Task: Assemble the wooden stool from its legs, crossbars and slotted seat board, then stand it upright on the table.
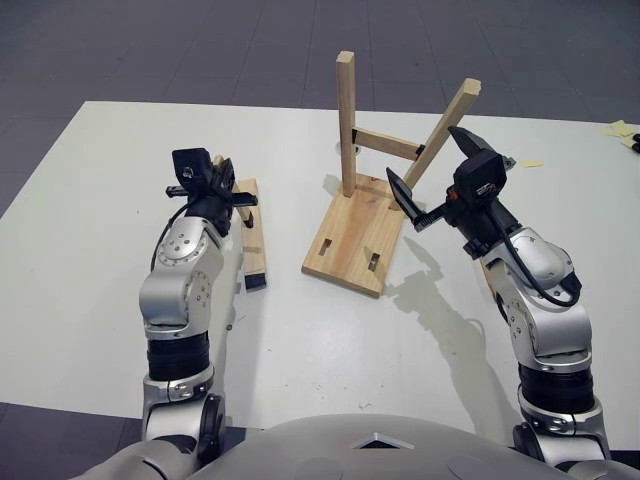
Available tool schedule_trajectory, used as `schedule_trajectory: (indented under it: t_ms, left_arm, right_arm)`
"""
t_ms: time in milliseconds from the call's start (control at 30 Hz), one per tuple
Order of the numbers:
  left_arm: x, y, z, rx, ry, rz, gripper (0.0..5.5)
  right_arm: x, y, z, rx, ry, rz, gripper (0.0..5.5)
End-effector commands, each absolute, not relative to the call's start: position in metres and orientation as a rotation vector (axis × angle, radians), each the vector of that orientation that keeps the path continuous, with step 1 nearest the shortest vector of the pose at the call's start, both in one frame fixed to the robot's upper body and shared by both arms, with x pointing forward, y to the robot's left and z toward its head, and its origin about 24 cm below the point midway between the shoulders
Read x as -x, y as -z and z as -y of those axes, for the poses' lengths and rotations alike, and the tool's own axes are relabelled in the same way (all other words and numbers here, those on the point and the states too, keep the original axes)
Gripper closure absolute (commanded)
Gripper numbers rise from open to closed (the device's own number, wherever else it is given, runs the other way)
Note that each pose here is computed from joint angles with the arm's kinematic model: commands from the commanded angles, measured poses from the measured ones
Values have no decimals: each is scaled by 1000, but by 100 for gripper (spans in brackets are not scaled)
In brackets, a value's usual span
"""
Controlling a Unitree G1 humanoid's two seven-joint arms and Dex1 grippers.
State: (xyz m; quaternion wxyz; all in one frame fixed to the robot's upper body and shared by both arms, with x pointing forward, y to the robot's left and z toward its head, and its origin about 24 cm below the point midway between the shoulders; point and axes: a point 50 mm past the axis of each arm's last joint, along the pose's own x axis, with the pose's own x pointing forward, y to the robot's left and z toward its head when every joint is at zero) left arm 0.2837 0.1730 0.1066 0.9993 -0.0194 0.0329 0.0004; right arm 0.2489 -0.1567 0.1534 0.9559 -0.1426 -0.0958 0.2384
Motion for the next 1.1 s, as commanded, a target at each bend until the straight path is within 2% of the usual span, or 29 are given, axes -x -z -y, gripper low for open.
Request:
schedule_trajectory:
  t_ms: [33, 467, 533, 767, 867, 1000, 1100]
  left_arm:
    - [-271, -64, -183, -15, -44, -204, 508]
    - [-240, -51, -186, 10, -74, -248, 508]
    - [-242, -57, -185, -3, -78, -211, 508]
    - [-263, -124, -198, -69, -132, 107, 508]
    - [-263, -144, -198, -61, -144, 181, 508]
    - [-262, -154, -196, -12, -143, 195, 508]
    - [-262, -146, -201, 108, -154, 133, 508]
  right_arm:
    - [-248, -155, 153, 292, -496, 206, 10]
    - [-248, -155, 155, 296, -500, 202, 10]
    - [-248, -155, 154, 296, -504, 200, 10]
    - [-249, -153, 153, 297, -522, 191, 10]
    - [-248, -152, 153, 297, -523, 187, 10]
    - [-247, -151, 153, 296, -522, 184, 10]
    - [-246, -151, 153, 297, -518, 182, 10]
